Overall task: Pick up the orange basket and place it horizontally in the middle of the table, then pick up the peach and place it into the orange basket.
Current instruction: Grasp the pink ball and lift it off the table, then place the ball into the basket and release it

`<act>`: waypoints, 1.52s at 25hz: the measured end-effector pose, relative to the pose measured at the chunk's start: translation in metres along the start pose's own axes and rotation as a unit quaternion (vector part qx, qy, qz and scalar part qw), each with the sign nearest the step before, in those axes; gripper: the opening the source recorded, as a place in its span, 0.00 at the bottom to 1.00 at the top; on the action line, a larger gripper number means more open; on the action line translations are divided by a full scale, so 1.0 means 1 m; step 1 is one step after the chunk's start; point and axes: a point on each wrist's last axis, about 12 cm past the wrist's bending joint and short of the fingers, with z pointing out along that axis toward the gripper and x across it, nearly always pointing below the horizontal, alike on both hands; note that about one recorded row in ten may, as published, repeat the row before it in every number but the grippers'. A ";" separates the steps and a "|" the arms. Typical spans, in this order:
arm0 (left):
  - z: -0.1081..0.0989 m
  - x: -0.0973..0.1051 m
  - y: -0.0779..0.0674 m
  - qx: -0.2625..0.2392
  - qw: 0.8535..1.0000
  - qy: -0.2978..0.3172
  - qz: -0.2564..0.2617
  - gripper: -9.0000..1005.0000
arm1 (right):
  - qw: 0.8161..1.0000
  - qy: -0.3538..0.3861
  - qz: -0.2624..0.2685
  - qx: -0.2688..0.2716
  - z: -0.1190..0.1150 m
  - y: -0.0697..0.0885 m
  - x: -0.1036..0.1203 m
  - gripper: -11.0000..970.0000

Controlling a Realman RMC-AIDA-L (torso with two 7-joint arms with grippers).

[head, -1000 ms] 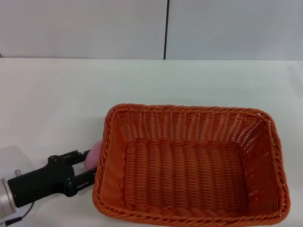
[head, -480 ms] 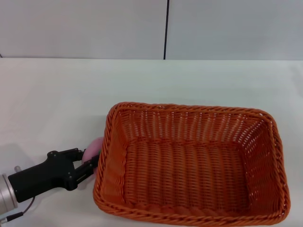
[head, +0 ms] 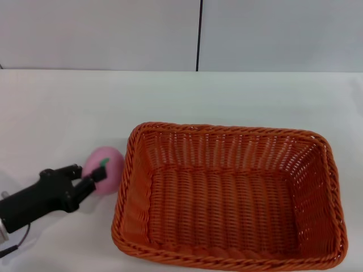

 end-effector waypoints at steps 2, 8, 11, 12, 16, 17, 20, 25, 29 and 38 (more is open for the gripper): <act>-0.005 -0.002 0.001 -0.008 1.000 -0.019 -0.004 0.25 | 1.000 -0.001 -0.001 0.003 -0.001 0.000 0.001 0.45; -0.019 -0.009 0.004 -0.043 0.996 -0.083 -0.018 0.20 | 1.000 -0.001 -0.003 0.006 -0.002 0.000 0.001 0.45; -0.024 -0.016 0.003 -0.053 0.989 -0.134 -0.023 0.18 | 1.000 -0.001 -0.003 0.007 -0.002 0.000 0.002 0.45; -0.024 -0.016 0.003 -0.053 0.989 -0.134 -0.023 0.17 | 1.000 -0.001 -0.002 0.007 -0.002 0.000 0.002 0.45; -0.013 -0.040 -0.006 0.004 0.976 -0.217 -0.017 0.14 | 1.000 0.000 0.001 0.006 -0.001 0.001 0.004 0.45; -0.010 -0.043 -0.008 0.015 0.974 -0.224 -0.016 0.13 | 1.000 0.000 0.001 0.006 -0.001 0.001 0.004 0.45; 0.007 -0.055 -0.014 0.069 0.970 -0.233 -0.010 0.11 | 1.000 0.000 0.001 0.006 -0.001 0.001 0.004 0.45; 0.043 -0.067 -0.031 0.203 0.968 -0.148 0.020 0.08 | 1.000 0.001 0.002 0.008 -0.001 0.001 0.005 0.45; 0.065 -0.066 -0.038 0.249 0.964 -0.079 0.041 0.07 | 1.000 0.005 0.006 0.014 -0.002 0.001 0.007 0.45; 0.070 -0.060 -0.033 0.220 0.973 -0.055 0.043 0.07 | 1.000 0.008 0.007 0.017 0.000 0.000 0.008 0.45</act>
